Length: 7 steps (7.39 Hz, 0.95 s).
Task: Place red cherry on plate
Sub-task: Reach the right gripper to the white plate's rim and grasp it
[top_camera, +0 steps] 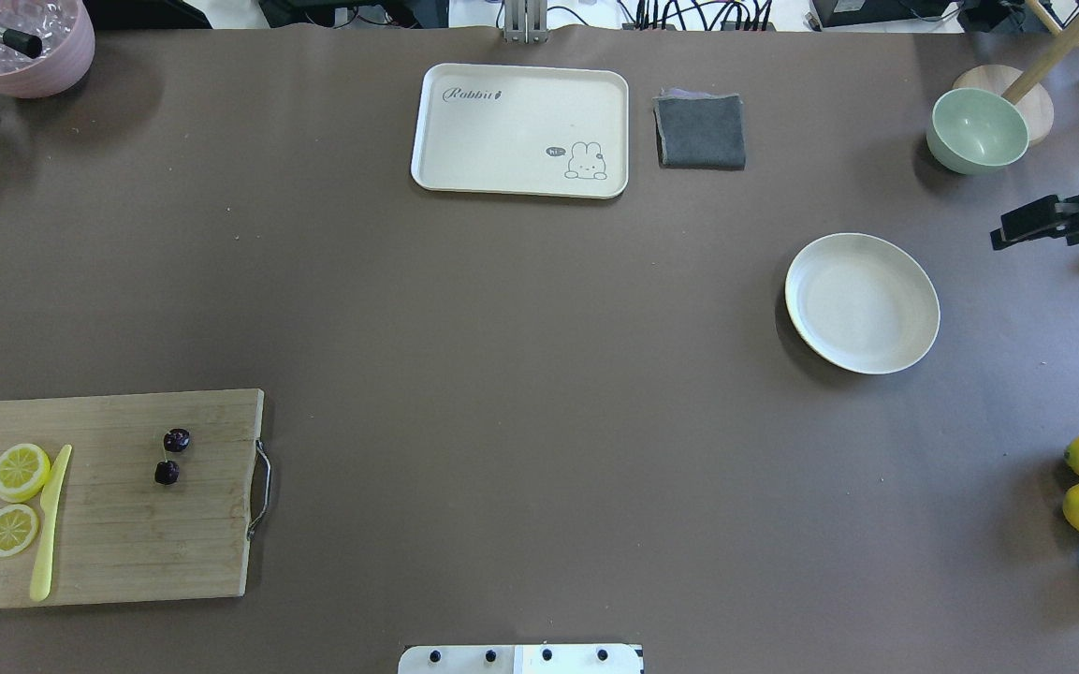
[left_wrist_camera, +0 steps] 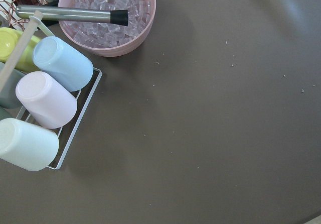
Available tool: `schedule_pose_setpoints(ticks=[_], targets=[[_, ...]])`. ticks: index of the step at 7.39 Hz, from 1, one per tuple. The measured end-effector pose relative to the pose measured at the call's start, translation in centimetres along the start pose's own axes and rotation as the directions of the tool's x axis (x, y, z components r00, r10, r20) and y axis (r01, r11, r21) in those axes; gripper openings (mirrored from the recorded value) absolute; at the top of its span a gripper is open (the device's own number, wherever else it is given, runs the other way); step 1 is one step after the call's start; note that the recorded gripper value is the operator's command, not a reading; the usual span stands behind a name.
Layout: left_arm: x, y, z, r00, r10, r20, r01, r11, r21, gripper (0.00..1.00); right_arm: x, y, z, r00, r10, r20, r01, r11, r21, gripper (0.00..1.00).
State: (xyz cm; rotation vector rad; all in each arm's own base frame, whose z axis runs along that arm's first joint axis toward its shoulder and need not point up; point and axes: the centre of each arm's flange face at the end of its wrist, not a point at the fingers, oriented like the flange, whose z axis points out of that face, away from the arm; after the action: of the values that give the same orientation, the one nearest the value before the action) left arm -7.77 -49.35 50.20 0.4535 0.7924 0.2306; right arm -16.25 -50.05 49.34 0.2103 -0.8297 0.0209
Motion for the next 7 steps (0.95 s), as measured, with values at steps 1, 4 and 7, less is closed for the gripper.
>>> schedule_pose_setpoints(ticks=[1,4,7], targets=[[0.0,0.6,0.1,1.0,0.008,0.001,-0.009,1.0,0.01,0.98,-1.4,0.9,3.2,0.999,0.036,0.01,-0.036,0.999,0.009,0.84],[-0.1,1.6,0.2,1.0,0.024,0.003,-0.024,0.999,0.026,0.98,-0.5,3.5,10.4,0.991,0.103,0.082,-0.107,0.993,0.052,0.35],[-0.2,1.7,0.3,1.0,0.024,0.004,-0.024,0.999,0.025,0.98,0.6,4.4,11.5,0.986,0.139,0.097,-0.145,0.988,0.055,0.23]])
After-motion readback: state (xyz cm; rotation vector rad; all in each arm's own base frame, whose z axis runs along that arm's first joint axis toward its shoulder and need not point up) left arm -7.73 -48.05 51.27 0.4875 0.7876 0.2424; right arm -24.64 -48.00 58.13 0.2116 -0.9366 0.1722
